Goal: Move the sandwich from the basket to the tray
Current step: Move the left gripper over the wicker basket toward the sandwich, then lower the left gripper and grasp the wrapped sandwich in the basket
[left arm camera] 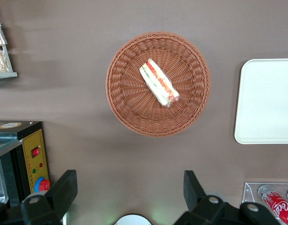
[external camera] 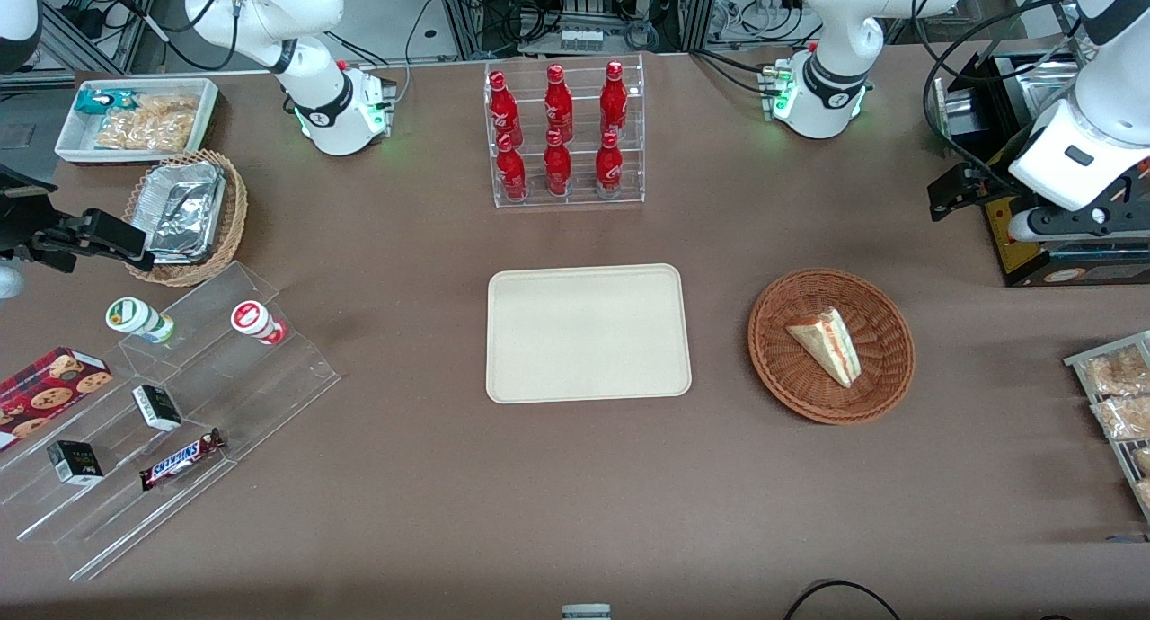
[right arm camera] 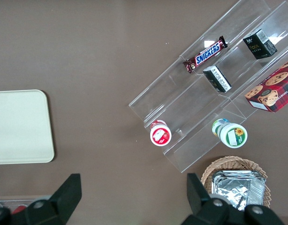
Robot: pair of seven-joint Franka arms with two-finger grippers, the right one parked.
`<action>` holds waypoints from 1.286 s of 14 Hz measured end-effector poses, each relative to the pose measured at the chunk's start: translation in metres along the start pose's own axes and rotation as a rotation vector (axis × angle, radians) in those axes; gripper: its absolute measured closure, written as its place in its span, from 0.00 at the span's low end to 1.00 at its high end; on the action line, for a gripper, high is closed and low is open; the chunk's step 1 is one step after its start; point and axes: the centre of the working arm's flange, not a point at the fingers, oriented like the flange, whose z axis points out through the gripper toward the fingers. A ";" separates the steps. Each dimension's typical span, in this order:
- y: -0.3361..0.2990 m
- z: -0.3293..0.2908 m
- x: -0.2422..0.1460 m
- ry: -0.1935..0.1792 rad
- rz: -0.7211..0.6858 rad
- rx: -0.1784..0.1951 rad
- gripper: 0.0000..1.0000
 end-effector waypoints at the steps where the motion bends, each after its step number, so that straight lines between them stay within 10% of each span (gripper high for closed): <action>1: 0.000 0.000 0.000 0.000 0.000 0.000 0.00; 9: 0.017 0.101 0.031 -0.147 0.022 -0.005 0.00; 18: 0.023 0.277 0.019 -0.013 -0.010 -0.028 0.00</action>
